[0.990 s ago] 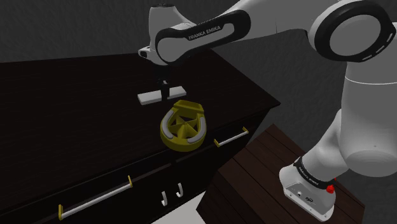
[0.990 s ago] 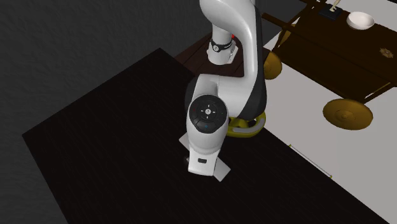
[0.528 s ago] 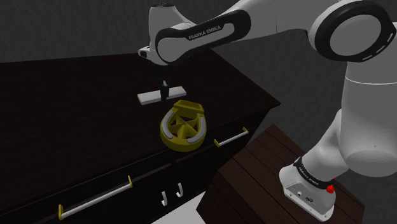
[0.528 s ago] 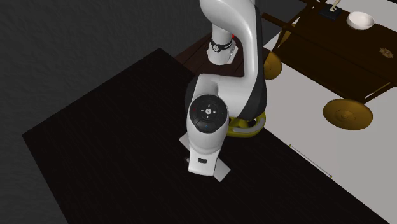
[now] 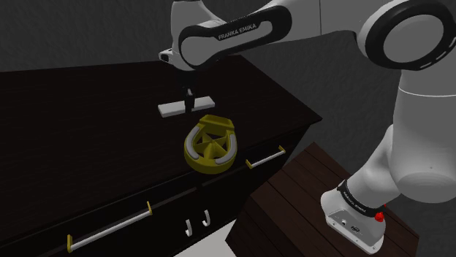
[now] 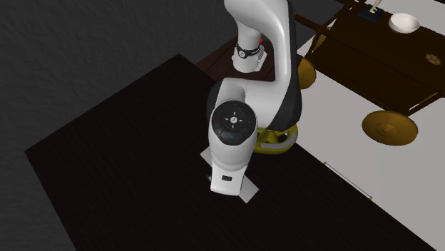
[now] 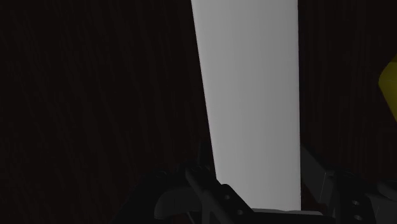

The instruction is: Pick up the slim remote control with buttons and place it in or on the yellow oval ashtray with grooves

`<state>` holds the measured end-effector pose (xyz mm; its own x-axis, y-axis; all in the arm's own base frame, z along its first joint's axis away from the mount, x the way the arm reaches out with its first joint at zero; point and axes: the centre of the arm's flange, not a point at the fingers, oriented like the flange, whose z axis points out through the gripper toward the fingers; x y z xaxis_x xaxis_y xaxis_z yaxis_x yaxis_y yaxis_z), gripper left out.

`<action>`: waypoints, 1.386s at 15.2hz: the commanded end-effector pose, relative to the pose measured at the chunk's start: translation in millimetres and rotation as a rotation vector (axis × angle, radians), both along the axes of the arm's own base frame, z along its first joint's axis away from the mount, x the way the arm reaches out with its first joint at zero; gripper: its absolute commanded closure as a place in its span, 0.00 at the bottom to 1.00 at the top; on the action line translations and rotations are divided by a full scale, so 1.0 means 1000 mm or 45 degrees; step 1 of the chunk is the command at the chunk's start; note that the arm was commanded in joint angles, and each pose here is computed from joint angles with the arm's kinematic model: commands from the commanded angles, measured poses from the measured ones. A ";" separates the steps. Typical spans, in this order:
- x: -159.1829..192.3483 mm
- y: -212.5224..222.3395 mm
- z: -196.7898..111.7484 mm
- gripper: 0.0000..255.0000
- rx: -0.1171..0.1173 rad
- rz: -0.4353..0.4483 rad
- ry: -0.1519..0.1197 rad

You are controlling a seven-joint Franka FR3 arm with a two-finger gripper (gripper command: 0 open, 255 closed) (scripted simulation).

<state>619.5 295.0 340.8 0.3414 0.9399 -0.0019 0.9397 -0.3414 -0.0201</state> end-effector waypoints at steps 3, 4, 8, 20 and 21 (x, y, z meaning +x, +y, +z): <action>0.001 0.000 0.022 1.00 0.000 0.000 0.000; 0.001 0.000 0.027 1.00 0.000 0.000 0.000; 0.001 0.000 0.048 1.00 0.000 0.000 0.000; 0.001 0.000 0.107 1.00 0.000 0.000 0.000; -0.012 0.003 0.107 1.00 0.000 0.000 0.000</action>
<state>614.0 296.1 445.6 0.3418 0.9398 -0.0018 0.9396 -0.3418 -0.0200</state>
